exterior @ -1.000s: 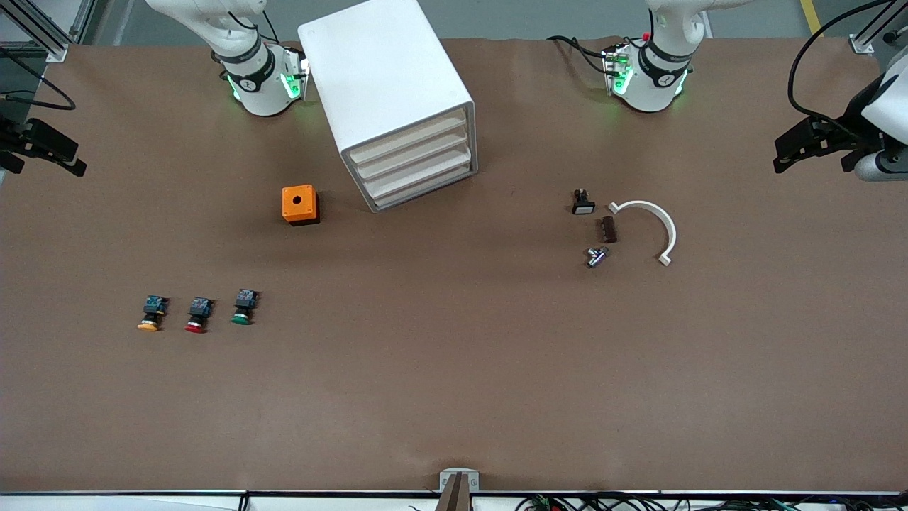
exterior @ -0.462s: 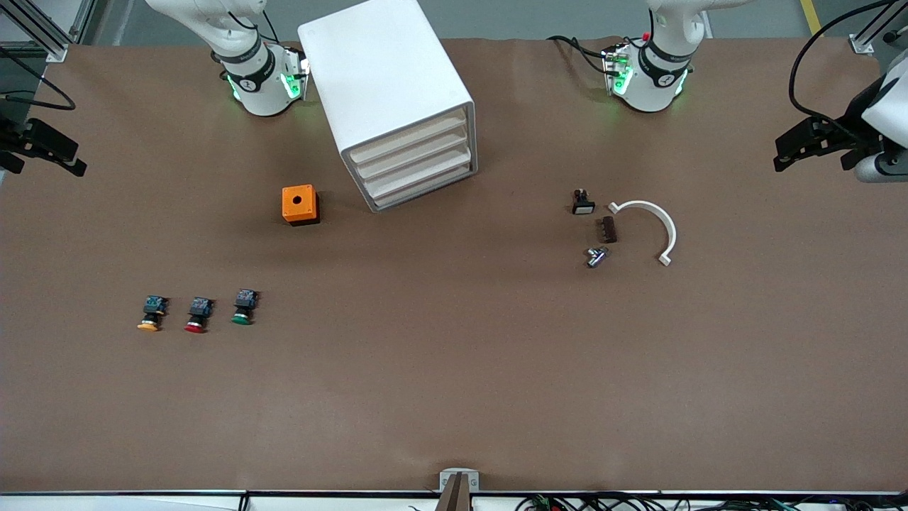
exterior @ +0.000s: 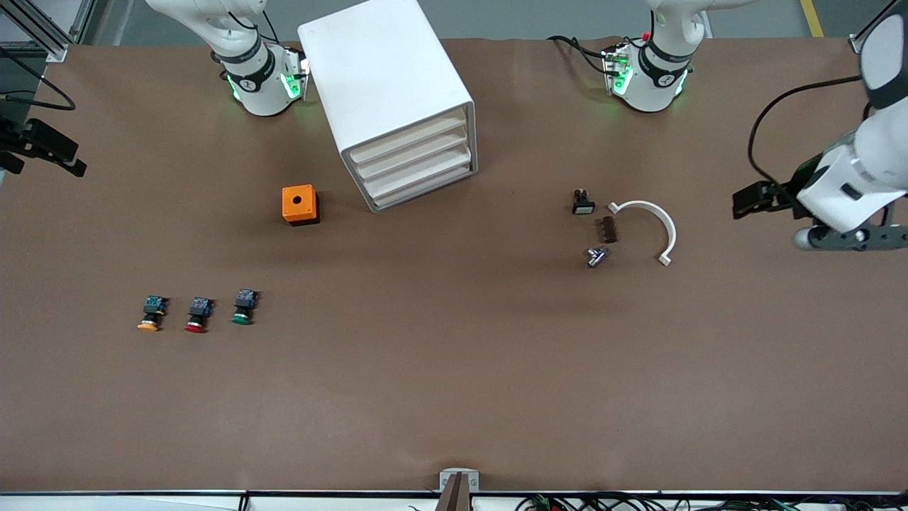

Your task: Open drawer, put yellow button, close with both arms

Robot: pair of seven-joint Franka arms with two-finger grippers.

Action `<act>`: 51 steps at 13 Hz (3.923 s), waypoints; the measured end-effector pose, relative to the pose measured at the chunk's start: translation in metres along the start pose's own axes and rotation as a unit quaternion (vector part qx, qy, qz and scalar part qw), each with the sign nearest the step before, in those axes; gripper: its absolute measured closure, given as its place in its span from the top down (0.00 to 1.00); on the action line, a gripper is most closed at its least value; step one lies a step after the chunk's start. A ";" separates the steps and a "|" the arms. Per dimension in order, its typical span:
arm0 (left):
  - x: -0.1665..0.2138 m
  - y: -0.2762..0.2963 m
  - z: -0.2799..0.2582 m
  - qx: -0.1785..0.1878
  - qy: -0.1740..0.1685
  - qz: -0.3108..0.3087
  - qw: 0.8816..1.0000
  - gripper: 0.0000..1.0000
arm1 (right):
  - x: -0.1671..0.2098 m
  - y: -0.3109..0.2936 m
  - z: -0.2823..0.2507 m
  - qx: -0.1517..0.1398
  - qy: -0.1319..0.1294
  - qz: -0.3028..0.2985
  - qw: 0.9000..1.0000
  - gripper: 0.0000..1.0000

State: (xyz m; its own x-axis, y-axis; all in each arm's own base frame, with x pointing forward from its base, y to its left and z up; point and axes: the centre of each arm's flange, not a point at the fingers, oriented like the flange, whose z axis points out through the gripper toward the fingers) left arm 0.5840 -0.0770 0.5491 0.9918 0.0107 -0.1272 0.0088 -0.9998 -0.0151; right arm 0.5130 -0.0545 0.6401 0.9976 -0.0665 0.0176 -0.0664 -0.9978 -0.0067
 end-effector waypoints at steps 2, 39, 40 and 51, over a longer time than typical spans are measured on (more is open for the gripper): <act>0.005 0.041 0.020 0.004 -0.012 -0.034 0.999 1.00 | 0.000 0.000 0.000 0.000 0.000 0.000 1.000 1.00; -0.075 0.396 0.289 0.169 -0.467 -0.747 0.442 1.00 | 0.111 0.115 0.418 -0.028 0.027 0.039 0.998 1.00; -0.082 0.402 0.291 0.183 -0.470 -0.747 0.433 0.99 | 0.109 0.116 0.423 -0.027 0.023 0.040 0.999 1.00; -0.122 0.440 0.294 0.238 -0.498 -0.707 0.441 0.20 | 0.101 0.122 0.455 -0.025 -0.003 0.029 0.999 1.00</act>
State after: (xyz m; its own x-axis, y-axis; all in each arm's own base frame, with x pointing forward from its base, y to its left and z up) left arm 0.4295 -0.5146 0.2667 -0.5146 0.8570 -0.0262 0.2665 0.1308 -0.9549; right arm 0.6134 -0.1802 0.1865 0.9920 -0.1253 0.0128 -0.1257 -0.9912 0.0426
